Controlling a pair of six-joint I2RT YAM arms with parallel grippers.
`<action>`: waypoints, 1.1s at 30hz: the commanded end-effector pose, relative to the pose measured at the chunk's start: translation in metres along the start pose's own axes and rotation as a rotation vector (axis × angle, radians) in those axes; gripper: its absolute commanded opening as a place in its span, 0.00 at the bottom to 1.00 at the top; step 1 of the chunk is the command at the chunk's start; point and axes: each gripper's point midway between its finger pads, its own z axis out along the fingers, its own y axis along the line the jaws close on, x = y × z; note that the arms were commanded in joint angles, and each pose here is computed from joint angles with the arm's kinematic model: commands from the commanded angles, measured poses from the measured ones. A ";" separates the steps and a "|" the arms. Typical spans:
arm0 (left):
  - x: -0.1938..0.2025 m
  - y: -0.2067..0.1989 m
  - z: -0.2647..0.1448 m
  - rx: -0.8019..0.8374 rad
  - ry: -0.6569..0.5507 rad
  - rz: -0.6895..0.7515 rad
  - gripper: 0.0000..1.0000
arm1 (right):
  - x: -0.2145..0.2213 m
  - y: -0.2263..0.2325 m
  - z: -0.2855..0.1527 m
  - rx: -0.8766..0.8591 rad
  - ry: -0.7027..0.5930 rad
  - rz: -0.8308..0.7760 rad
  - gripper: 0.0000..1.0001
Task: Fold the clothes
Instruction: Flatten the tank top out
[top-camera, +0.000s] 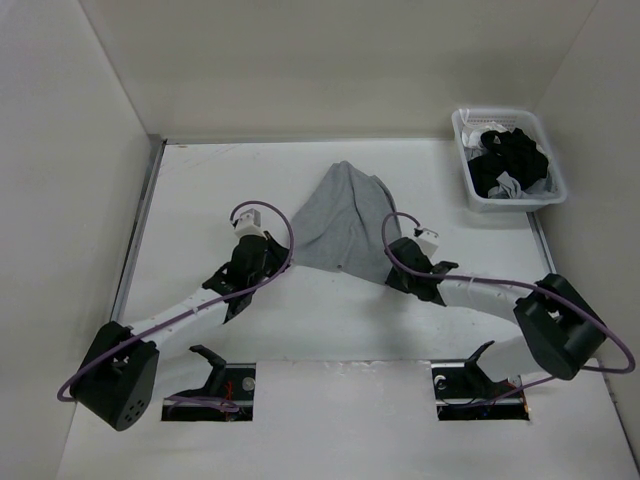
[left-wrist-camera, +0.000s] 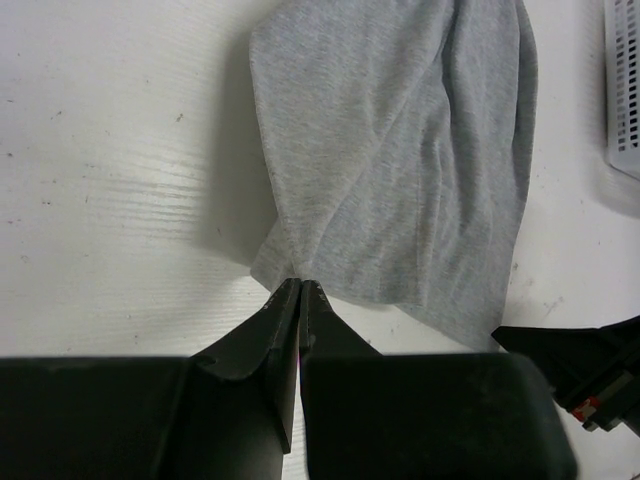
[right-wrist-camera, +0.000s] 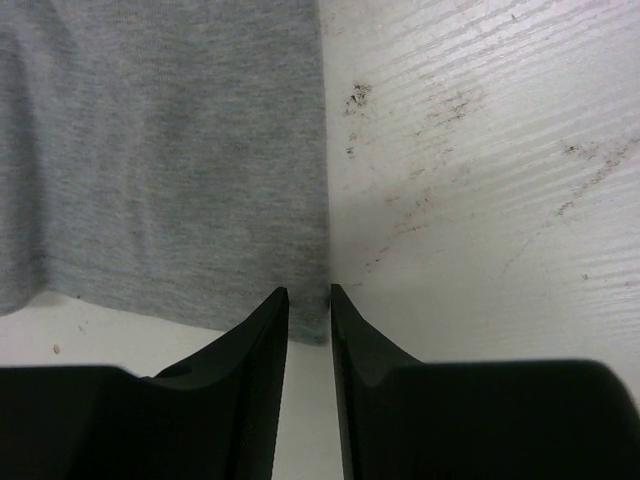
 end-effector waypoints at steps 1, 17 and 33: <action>-0.011 -0.010 -0.002 0.051 -0.041 -0.006 0.01 | 0.008 0.003 0.003 0.005 0.023 -0.001 0.27; -0.081 -0.054 -0.032 0.163 -0.213 -0.109 0.00 | -0.085 0.029 -0.090 -0.166 -0.309 0.037 0.00; -0.347 -0.200 -0.371 0.644 -0.964 -0.197 0.00 | -0.316 0.073 -0.513 -0.719 -0.955 0.015 0.00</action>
